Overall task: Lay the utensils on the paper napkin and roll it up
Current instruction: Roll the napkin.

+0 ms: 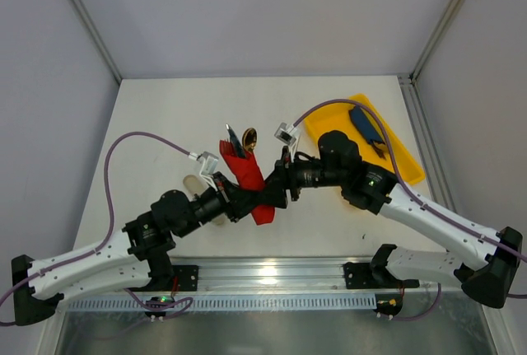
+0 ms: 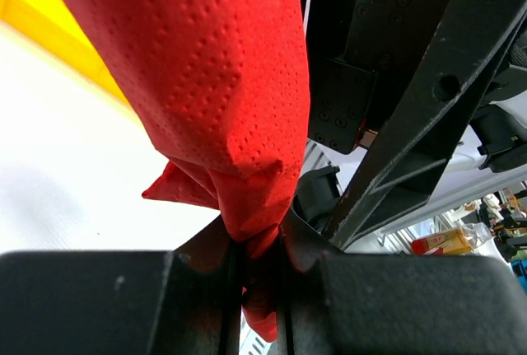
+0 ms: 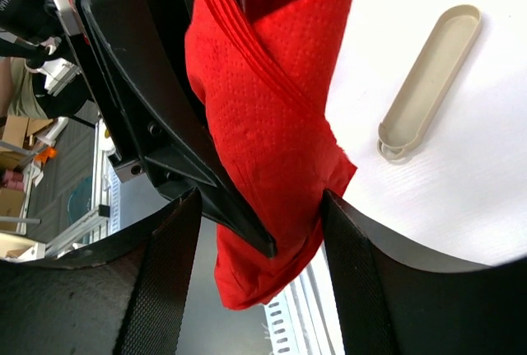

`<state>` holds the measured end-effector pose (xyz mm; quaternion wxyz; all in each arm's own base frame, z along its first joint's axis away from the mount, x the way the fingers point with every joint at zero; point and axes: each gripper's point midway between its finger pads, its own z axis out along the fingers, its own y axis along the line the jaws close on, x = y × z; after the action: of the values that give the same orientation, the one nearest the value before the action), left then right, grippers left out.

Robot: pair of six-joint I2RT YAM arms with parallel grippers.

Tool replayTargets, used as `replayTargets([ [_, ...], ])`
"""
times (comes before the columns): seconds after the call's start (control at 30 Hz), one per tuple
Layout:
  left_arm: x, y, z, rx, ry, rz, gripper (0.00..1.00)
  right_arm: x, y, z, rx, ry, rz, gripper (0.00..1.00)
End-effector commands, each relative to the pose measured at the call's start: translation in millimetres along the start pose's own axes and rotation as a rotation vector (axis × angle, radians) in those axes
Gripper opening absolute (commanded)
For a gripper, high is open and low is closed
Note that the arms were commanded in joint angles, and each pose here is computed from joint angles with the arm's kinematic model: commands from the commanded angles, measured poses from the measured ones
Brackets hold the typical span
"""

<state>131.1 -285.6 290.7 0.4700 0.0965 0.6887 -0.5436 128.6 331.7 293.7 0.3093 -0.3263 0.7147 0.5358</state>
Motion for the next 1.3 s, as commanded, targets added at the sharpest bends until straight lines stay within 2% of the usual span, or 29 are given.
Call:
replayTargets([
  [0.0, -26, -28, 0, 0.102, -0.084, -0.020, 0.00, -37, 24, -1, -0.068, -0.102, -0.070, 0.62],
  [0.33, -25, -27, -4, 0.107, -0.086, -0.021, 0.00, -50, 42, -2, -0.165, -0.167, -0.063, 0.55],
  [0.57, -27, -32, -8, 0.135, -0.094, -0.024, 0.00, -48, 52, 1, -0.256, -0.178, -0.033, 0.41],
  [1.13, -28, -34, -14, 0.155, -0.099, -0.026, 0.00, -65, 54, 0, -0.322, -0.231, 0.003, 0.40],
  [1.27, -28, -37, -14, 0.166, -0.097, -0.026, 0.00, -66, 51, 4, -0.326, -0.224, 0.020, 0.36],
])
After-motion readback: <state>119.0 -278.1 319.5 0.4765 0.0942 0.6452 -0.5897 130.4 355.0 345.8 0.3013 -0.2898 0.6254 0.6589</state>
